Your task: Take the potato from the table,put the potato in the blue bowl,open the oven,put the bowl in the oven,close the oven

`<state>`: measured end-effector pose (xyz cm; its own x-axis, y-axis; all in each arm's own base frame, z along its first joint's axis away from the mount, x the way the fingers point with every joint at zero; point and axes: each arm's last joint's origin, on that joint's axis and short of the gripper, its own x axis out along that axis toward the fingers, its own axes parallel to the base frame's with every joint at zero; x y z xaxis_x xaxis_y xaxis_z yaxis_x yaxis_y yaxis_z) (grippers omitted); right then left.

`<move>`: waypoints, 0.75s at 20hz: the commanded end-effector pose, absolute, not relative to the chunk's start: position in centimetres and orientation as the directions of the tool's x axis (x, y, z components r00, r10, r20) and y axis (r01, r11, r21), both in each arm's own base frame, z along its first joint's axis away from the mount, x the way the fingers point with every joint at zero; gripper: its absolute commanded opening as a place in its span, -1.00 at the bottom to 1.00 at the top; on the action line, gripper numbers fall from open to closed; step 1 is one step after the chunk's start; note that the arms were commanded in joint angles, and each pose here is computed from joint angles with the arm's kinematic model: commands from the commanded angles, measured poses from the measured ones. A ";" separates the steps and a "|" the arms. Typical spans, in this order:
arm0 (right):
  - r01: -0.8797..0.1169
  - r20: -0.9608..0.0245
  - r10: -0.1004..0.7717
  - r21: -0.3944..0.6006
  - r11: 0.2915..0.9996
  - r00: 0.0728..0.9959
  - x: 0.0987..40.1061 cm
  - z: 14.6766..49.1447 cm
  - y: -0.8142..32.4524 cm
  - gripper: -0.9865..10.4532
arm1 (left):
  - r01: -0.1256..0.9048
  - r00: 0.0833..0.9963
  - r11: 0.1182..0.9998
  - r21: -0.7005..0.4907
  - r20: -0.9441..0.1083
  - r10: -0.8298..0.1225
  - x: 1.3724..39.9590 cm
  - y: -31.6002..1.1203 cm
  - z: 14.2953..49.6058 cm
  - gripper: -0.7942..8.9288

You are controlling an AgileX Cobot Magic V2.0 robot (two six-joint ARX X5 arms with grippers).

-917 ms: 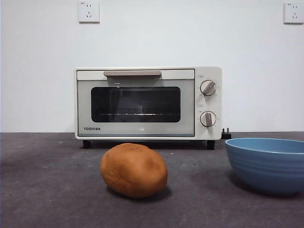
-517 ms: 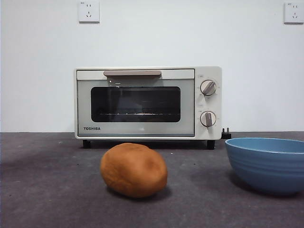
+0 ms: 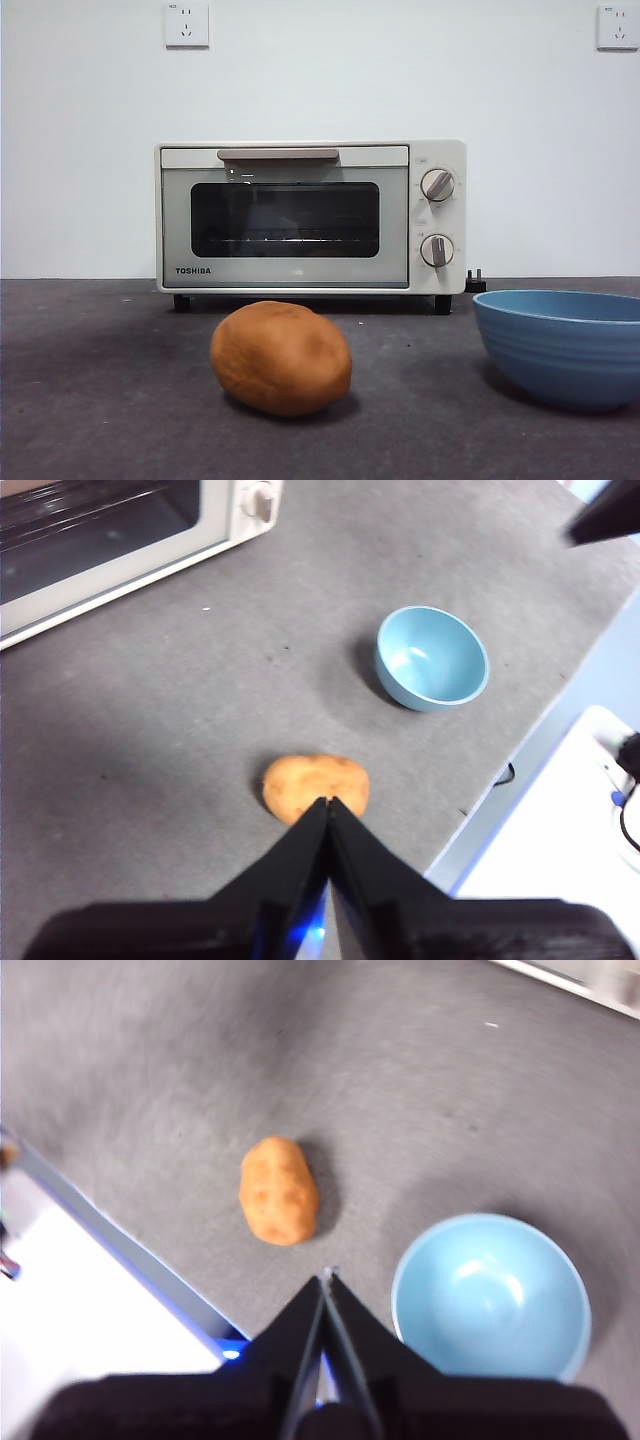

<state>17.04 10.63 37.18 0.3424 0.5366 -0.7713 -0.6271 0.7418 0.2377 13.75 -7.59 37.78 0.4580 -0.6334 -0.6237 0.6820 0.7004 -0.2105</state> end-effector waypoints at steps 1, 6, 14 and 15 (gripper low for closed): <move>-0.672 -0.785 0.528 0.202 0.712 0.323 17.0 36.7 13.0 -0.83 | 0.704 0.435 0.682 -0.198 -0.638 -0.635 13.5 -7.8 37.7 -0.85; -0.750 -0.825 0.509 0.172 0.639 0.244 17.3 34.5 18.0 -0.37 | 0.696 0.391 0.685 -0.217 -0.685 -0.614 13.0 -7.5 37.2 -0.85; -0.775 -0.845 0.499 0.181 0.605 0.192 19.6 30.1 23.8 0.28 | 0.700 0.369 0.681 -0.215 -0.707 -0.603 12.8 -7.4 37.0 -0.85; -0.773 -0.854 0.487 0.179 0.609 0.185 20.0 29.4 24.2 0.29 | 0.703 0.362 0.679 -0.214 -0.713 -0.600 12.7 -7.4 36.9 -0.85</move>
<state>19.87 24.05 29.52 0.1845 0.4902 -0.8519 -0.7755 0.6051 0.1803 12.77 -7.36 36.86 0.3638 -0.5987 -0.7136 0.6892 0.6884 -0.2262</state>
